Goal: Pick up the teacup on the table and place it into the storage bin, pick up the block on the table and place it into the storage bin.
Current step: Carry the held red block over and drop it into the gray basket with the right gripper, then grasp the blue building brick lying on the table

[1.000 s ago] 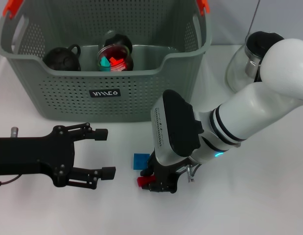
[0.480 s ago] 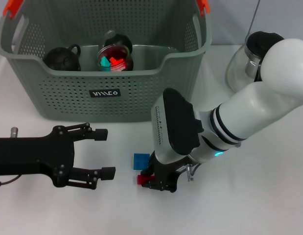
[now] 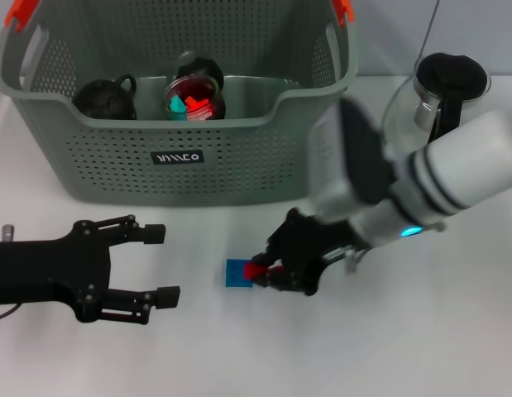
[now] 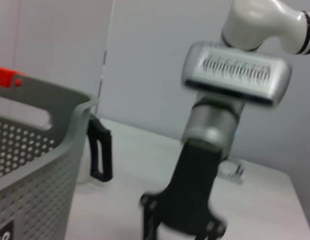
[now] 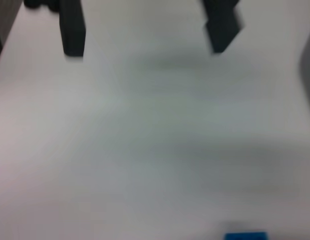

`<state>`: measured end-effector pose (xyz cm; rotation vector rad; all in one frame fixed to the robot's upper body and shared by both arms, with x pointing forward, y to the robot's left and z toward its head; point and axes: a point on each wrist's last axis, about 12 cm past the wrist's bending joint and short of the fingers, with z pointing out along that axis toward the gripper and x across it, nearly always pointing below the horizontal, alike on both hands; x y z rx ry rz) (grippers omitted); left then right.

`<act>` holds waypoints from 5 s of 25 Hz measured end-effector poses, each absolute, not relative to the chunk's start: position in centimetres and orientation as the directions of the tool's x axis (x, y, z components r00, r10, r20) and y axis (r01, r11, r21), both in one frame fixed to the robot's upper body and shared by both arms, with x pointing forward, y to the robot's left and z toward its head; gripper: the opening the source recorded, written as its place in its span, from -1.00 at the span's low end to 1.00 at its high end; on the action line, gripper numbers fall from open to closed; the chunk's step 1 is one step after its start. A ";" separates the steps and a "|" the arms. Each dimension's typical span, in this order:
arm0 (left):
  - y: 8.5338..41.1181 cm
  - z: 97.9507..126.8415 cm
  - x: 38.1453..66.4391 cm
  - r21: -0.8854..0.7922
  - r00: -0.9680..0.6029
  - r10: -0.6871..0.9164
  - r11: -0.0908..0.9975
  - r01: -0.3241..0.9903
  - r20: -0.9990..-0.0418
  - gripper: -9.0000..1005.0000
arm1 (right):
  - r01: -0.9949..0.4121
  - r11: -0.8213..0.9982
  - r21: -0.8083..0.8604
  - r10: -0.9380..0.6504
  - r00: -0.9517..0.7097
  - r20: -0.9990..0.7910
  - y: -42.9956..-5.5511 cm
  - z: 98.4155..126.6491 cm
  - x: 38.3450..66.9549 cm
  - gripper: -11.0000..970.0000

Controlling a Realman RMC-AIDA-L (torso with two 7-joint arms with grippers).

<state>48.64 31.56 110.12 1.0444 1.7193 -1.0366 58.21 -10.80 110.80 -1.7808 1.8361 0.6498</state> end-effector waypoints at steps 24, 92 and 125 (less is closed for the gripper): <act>31.8 110.4 49.4 -0.185 -0.270 0.246 0.321 0.929 -0.931 0.86 | -0.844 0.523 0.118 -0.371 -0.350 -0.860 -9.3 125.5 68.6 -0.54; 31.9 110.1 49.3 -0.192 -0.285 0.301 0.304 0.933 -0.910 0.86 | -0.990 0.142 -0.022 -0.937 -0.127 -0.326 -3.8 114.0 58.5 0.92; 31.8 110.0 49.1 -0.193 -0.286 0.299 0.304 0.933 -0.910 0.86 | -0.985 0.149 -0.082 -0.912 -0.105 -0.395 -2.8 110.3 58.0 0.64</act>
